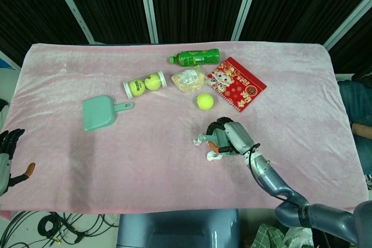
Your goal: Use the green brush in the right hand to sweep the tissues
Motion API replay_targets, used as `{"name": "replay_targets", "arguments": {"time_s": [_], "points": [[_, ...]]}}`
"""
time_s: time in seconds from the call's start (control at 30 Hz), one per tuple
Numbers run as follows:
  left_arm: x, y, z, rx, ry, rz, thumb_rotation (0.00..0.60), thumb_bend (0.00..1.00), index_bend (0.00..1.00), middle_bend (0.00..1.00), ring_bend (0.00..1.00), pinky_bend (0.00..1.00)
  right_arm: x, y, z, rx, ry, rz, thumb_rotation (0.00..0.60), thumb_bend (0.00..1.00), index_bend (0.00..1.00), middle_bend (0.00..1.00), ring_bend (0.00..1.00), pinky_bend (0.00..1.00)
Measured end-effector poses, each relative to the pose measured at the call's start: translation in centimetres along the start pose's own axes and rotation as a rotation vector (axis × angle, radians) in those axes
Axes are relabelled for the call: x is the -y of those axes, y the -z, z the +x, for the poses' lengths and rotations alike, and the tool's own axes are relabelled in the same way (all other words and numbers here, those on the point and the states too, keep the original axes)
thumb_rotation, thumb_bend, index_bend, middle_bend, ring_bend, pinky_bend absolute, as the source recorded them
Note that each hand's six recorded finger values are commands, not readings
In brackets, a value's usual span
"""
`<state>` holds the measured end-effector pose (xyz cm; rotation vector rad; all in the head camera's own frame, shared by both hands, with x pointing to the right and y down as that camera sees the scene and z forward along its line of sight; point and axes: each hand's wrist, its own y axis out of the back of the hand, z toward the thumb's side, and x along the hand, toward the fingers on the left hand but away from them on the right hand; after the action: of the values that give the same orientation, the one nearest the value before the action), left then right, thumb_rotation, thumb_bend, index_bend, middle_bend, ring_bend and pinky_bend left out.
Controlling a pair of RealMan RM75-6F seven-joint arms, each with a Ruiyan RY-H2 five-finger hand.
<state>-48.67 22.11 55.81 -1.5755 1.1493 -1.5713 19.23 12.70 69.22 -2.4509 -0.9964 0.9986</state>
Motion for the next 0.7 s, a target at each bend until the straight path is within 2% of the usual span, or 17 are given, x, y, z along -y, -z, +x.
{"name": "replay_targets", "arguments": {"time_s": [0.2, 0.3, 0.43, 0.7], "points": [[0.0, 0.0, 0.1, 0.0, 0.006, -0.002, 0.6, 0.31, 0.1, 0.08, 0.04, 0.0, 1.4, 0.5, -0.1, 0.042, -0.064, 0.08, 0.6, 0.49, 0.82, 0.66, 0.37, 0.19], [0.0, 0.0, 0.1, 0.001, 0.008, -0.001, 0.6, 0.31, 0.1, 0.08, 0.04, 0.0, 2.1, 0.0, -0.1, 0.054, -0.09, 0.065, 0.6, 0.49, 0.84, 0.66, 0.38, 0.19], [0.0, 0.0, 0.0, -0.001, 0.007, -0.002, 0.6, 0.31, 0.1, 0.08, 0.04, 0.0, 2.6, -1.0, -0.1, 0.055, -0.095, -0.03, 0.6, 0.49, 0.84, 0.67, 0.38, 0.19], [0.0, 0.0, 0.0, 0.0, 0.006, -0.001, 0.6, 0.31, 0.1, 0.08, 0.04, 0.0, 3.4, -3.0, -0.4, 0.044, -0.064, -0.367, 0.6, 0.49, 0.86, 0.68, 0.39, 0.19]]}}
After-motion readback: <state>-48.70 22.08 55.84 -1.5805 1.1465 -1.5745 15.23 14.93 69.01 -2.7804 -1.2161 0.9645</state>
